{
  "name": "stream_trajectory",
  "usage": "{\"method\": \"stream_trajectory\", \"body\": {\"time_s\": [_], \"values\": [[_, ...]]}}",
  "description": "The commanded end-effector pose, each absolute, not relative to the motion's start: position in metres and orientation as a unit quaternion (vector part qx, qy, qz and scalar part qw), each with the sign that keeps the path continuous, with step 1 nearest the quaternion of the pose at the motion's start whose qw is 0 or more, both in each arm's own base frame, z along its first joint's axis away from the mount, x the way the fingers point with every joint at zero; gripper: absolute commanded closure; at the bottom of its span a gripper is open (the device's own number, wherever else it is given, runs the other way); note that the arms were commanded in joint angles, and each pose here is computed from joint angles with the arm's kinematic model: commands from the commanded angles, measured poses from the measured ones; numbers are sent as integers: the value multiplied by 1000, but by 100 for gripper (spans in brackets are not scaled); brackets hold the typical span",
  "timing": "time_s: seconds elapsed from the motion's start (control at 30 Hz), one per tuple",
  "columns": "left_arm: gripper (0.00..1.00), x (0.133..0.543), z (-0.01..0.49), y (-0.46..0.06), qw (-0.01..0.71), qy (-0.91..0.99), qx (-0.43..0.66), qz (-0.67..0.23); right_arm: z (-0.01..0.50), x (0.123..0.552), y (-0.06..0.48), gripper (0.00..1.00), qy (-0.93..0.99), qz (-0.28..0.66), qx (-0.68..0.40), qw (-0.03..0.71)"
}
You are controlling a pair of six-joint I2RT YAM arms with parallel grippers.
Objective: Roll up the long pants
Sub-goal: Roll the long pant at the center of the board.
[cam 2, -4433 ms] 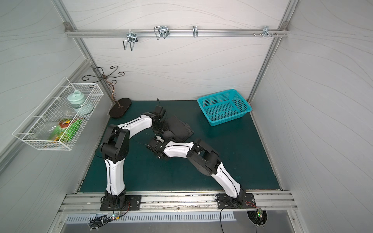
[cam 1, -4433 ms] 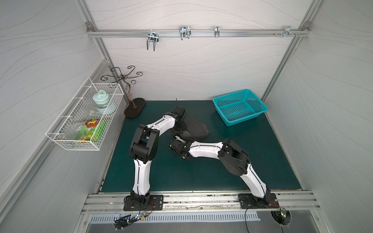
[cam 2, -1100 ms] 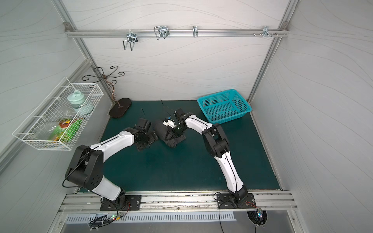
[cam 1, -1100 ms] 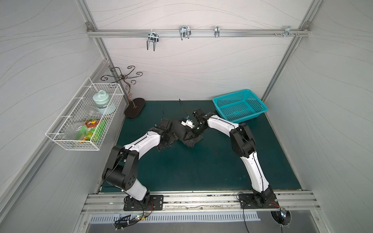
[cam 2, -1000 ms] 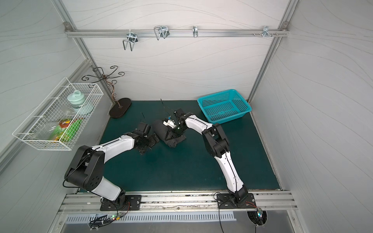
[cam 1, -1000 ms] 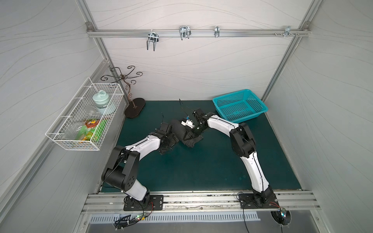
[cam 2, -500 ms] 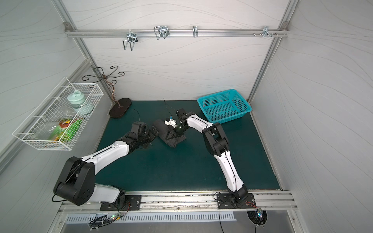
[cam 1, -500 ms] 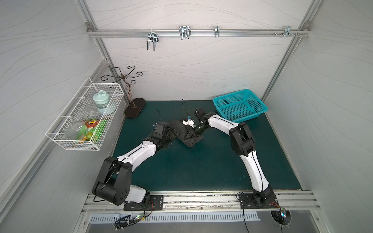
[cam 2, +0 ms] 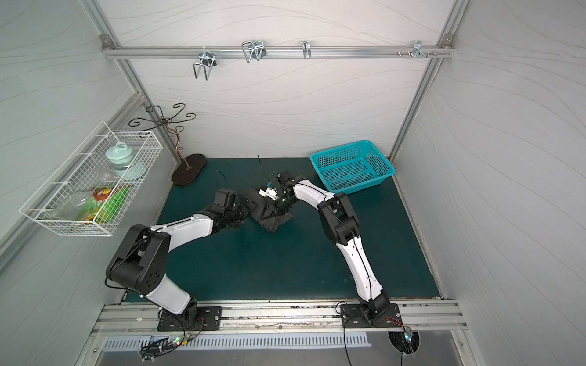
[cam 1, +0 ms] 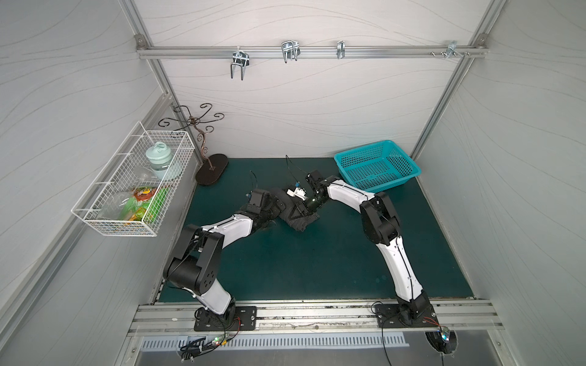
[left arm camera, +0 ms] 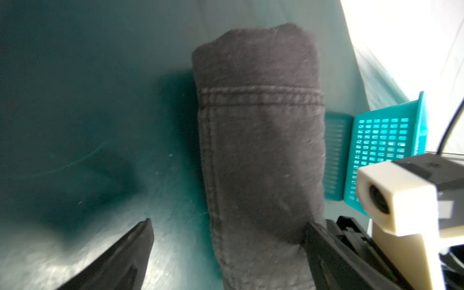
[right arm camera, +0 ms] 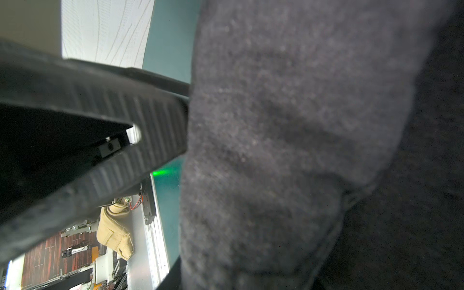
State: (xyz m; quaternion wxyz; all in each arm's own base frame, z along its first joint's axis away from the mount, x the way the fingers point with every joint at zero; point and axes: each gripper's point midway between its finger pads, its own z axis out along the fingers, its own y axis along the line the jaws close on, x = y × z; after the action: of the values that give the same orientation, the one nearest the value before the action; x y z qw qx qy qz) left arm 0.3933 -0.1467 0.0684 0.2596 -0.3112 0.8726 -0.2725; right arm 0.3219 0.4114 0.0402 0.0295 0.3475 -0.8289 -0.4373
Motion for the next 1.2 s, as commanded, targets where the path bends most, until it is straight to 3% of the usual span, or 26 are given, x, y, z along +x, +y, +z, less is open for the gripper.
{"method": "stream_trajectory", "body": {"time_s": [0.0,0.3,0.67,0.87,1.0,1.17], "values": [[1,420,88,-157,290,853,-304,-309,-94,201,312,84,-889,-219,209,343],[4,429,67,-168,264,861,-301,-315,-94,202,311,83,-889,-216,211,343],[38,423,-5,-169,153,894,-337,-253,-89,202,310,82,-890,-214,211,344],[44,407,-26,-159,100,917,-339,-186,-89,199,308,80,-889,-215,209,348],[47,402,-27,-149,92,928,-329,-147,-88,200,310,75,-888,-220,208,346],[51,397,-27,-136,82,942,-313,-96,-84,202,314,62,-889,-226,212,338]]}}
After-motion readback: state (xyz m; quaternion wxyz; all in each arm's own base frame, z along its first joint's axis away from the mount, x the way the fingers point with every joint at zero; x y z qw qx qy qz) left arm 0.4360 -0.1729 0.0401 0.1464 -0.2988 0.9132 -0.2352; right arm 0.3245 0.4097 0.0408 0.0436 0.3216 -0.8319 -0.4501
